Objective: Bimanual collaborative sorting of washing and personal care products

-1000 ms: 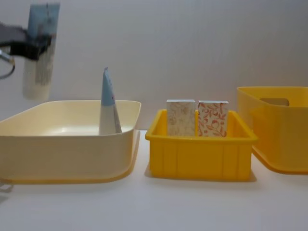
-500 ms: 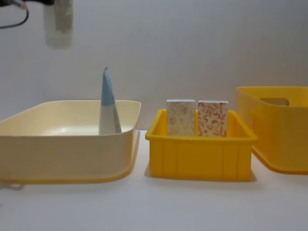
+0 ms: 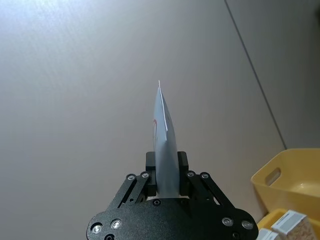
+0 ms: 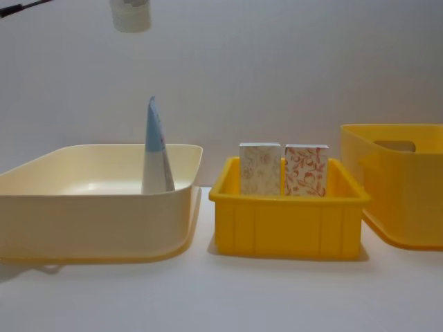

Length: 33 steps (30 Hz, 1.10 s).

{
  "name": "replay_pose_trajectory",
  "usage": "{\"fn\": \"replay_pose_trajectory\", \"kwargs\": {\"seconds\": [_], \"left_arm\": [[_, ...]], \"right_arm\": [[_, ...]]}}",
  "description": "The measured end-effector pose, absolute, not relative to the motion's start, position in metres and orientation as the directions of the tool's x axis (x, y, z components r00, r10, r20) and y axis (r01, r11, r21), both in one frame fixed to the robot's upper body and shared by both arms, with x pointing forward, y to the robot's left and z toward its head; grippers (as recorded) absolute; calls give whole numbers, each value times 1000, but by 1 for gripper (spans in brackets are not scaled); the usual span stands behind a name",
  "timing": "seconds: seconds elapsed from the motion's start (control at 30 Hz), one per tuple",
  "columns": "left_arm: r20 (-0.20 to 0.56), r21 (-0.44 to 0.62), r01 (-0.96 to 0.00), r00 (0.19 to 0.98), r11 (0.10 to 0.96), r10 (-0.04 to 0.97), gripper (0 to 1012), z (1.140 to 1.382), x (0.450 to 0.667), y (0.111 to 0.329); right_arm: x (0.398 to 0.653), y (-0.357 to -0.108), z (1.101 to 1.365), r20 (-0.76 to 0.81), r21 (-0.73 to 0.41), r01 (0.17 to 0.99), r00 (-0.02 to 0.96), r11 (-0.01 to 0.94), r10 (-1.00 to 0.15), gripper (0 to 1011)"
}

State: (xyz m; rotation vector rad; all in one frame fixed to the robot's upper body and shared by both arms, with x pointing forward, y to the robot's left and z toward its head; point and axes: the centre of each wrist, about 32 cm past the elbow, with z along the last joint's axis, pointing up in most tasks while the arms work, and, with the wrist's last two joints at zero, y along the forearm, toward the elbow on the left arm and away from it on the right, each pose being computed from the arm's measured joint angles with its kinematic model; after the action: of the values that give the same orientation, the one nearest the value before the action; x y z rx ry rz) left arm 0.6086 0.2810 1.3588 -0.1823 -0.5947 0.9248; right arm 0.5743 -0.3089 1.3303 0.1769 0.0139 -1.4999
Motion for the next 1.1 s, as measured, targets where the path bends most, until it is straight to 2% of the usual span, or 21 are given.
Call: {"fn": "replay_pose_trajectory", "kwargs": {"seconds": [0.6,0.87,1.1], "left_arm": [[345,-452,-507,659,734,668,236,1366,638,262],[317,-477,-415,741,774,593,236,1367,652,251],[295,-502,-320,810,803,507,236,1367,665,240]], "right_arm": [[574,-308,1330,-117,109,991,91,78,-989,1001],[575,-307,1332,-109,114,983,158,145,-981,1001],[575,-307,1336,-92,105,963,259,250,-961,1001]]}}
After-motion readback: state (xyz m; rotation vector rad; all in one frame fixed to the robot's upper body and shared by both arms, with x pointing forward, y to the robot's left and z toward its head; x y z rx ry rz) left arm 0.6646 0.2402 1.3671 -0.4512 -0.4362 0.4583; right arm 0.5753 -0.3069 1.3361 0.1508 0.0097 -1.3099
